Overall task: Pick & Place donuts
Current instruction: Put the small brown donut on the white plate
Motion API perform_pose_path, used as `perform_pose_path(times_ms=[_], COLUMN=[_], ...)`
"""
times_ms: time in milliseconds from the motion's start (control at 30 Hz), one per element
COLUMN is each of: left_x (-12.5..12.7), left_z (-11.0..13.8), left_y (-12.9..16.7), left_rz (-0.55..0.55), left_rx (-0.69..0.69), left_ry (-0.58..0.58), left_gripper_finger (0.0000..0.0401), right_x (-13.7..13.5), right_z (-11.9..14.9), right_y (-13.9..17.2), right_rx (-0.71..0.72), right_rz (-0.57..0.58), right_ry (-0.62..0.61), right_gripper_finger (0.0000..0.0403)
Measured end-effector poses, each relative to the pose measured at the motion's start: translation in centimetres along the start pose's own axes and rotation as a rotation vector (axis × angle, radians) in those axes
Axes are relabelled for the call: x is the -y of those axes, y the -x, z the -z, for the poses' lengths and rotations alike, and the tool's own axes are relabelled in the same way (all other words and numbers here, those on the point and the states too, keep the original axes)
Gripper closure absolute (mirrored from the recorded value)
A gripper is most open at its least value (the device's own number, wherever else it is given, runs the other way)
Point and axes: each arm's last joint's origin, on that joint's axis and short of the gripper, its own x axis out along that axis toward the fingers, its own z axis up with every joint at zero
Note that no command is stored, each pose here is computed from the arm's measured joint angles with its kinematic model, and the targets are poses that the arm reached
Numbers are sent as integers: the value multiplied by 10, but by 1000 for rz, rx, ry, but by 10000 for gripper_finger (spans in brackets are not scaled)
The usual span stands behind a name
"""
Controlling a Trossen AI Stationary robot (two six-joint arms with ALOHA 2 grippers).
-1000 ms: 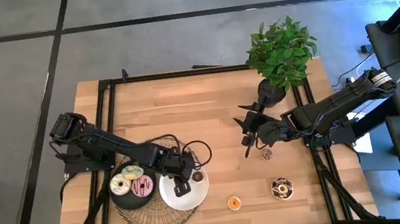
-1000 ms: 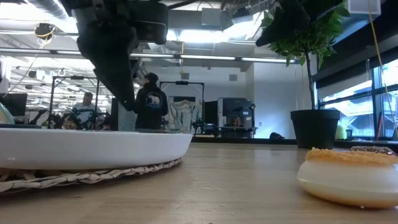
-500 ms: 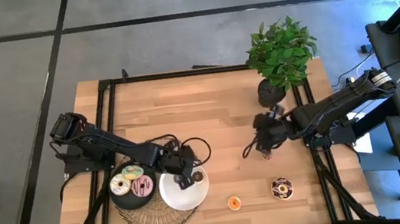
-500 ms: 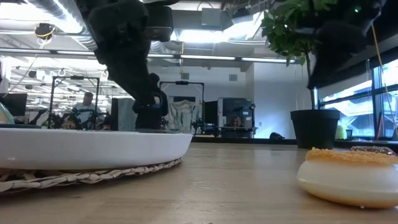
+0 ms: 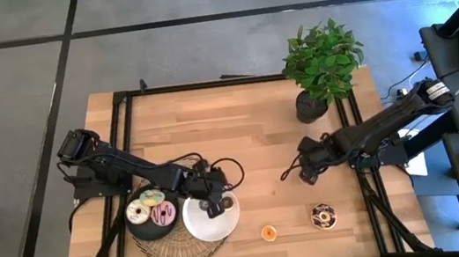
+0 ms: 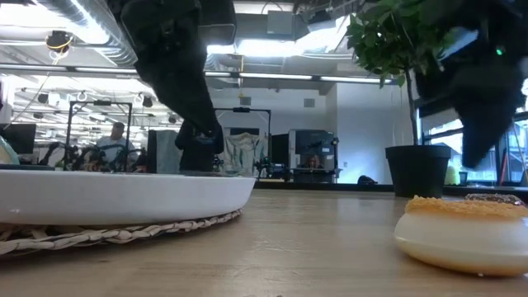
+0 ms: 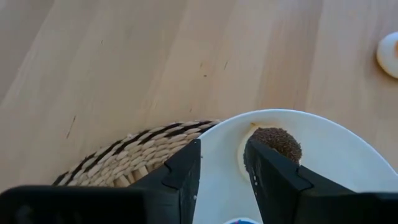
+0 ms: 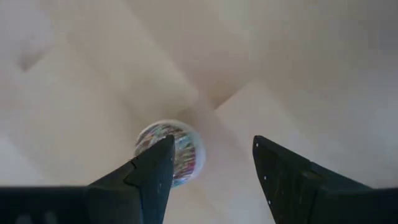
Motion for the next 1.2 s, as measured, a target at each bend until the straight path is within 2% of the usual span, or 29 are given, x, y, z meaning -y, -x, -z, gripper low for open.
perform_pose_path(times_ms=[100,200,367,767,867,1100,1200], left_x=[0,0,0,0,-1,-8,-14], left_z=[0,0,0,0,-4,-34,-45], left_y=[0,0,0,0,0,-1,0], left_rz=[1,1,1,-7,-47,-103,-116], left_rx=[1,1,1,6,60,346,424], left_ry=[-20,-20,-21,21,28,179,189], left_gripper_finger=[274,275,277,278,281,287,290], right_x=[1,4,7,7,3,-22,-27], right_z=[7,12,16,16,8,-30,-44], right_y=[-15,-24,-31,-31,-26,-2,8], right_rx=[-36,-39,-61,-45,60,482,622], right_rz=[-83,-119,-125,-125,-101,-152,-130], right_ry=[-6,-11,-10,4,36,200,257], right_gripper_finger=[185,185,209,389,390,397,397])
